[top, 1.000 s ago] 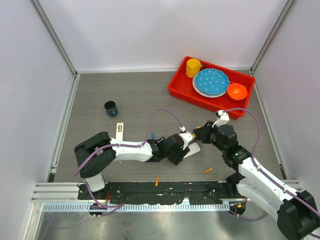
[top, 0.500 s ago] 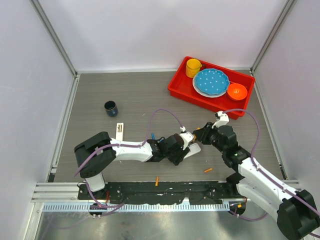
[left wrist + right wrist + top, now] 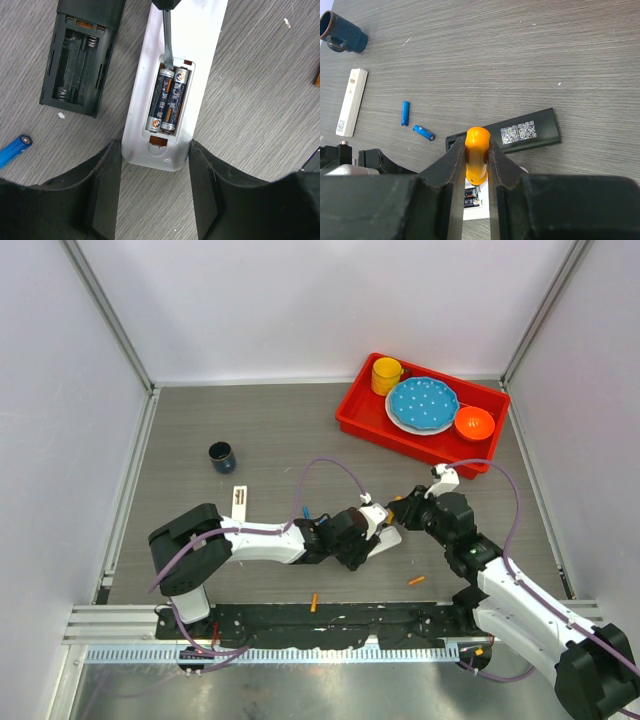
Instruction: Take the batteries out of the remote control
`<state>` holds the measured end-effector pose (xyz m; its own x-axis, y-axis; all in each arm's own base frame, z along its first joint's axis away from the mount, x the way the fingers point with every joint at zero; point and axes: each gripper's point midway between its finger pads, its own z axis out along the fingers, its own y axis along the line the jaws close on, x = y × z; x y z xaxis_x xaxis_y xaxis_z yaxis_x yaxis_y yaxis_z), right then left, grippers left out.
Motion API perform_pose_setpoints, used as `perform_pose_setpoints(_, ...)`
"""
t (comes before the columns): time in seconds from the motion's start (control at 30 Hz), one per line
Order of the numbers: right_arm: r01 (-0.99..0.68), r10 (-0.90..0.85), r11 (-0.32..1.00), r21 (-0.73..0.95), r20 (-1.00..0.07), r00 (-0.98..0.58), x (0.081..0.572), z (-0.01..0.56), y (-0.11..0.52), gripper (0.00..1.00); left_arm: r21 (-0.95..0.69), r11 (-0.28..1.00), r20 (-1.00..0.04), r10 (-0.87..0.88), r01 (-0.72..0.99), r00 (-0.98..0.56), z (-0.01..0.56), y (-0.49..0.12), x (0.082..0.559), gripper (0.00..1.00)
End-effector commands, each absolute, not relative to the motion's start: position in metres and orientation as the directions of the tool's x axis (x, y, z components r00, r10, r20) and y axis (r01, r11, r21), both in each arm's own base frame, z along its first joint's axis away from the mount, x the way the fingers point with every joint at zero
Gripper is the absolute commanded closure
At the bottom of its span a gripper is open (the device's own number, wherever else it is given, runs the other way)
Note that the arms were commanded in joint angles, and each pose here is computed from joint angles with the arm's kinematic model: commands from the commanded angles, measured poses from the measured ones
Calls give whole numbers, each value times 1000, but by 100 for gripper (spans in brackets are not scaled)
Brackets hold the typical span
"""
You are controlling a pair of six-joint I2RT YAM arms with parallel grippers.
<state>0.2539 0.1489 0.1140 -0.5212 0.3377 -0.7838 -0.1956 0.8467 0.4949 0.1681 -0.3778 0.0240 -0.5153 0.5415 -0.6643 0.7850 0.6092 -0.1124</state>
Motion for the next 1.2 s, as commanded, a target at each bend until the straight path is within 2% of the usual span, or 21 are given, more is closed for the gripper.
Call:
perform_pose_setpoints(0.0,-198,316,866,459,-810,-495,259,116,144,99,-154,594,-617,567,790,-546,12,-377,154,100)
perform_pose_setpoints(0.2,-200,322,862,465,-809,-492,260,117,145,99,-155,594,-614,568,789,-548,11,-376,153,100)
perform_pose_setpoints(0.73,-306,423,710,635,-731,-535,249,144,180,99,-158,590,-607,574,792,-549,8,-379,153,100)
perform_pose_setpoints(0.97,-326,455,621,713,-666,-591,243,152,197,99,-161,594,-604,572,788,-555,6,-379,153,100)
perform_pose_setpoints(1.17,-311,461,612,727,-648,-607,241,152,198,99,-163,602,-607,563,782,-560,6,-378,153,100)
